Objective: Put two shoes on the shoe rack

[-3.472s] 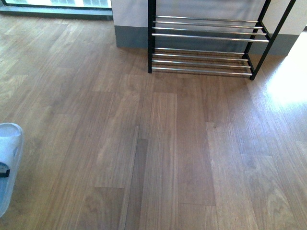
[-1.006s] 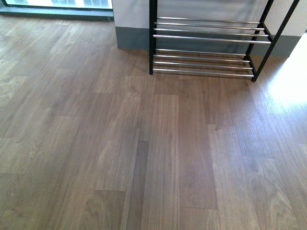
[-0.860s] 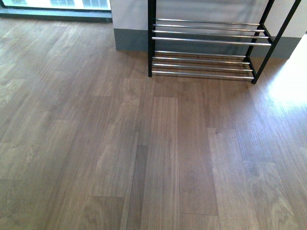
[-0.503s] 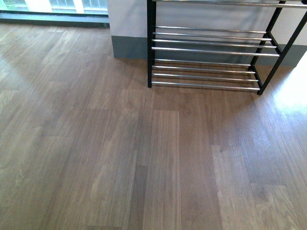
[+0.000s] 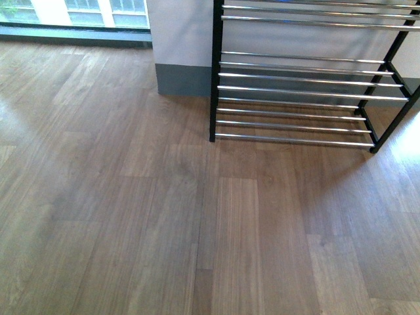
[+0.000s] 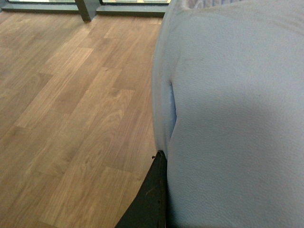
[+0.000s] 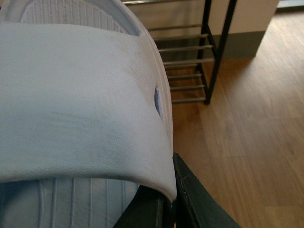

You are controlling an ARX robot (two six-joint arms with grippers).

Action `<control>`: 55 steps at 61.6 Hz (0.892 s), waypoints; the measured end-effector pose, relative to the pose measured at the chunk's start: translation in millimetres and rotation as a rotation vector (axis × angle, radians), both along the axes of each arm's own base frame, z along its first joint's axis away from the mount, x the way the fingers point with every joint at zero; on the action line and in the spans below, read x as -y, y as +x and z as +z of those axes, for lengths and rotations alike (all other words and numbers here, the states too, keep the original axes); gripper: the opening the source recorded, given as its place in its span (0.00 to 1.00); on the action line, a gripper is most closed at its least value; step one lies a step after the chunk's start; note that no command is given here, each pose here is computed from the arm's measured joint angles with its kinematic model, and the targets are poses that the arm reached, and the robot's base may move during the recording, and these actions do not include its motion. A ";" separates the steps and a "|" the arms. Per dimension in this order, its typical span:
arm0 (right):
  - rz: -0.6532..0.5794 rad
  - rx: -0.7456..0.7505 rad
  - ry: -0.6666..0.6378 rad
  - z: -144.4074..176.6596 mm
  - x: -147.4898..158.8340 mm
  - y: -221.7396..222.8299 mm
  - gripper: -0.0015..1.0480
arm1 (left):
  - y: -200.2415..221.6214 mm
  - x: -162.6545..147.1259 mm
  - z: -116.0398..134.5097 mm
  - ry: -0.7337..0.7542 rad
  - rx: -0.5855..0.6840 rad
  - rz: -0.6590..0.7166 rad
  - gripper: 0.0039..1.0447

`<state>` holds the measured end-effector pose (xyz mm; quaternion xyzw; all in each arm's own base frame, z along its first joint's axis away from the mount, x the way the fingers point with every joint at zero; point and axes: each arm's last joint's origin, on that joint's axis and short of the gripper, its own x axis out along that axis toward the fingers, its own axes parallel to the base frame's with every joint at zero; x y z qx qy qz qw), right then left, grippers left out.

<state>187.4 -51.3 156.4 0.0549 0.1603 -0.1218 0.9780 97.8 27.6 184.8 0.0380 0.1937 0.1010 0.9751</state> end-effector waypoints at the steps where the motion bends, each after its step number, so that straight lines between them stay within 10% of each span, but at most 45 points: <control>1: 0.000 0.000 0.000 0.0 0.0 0.0 0.02 | 0.0 0.0 0.0 0.000 0.000 0.001 0.02; 55: -0.004 -0.004 0.000 -0.7 0.0 0.0 0.02 | 0.0 0.1 0.0 0.000 0.001 -0.003 0.02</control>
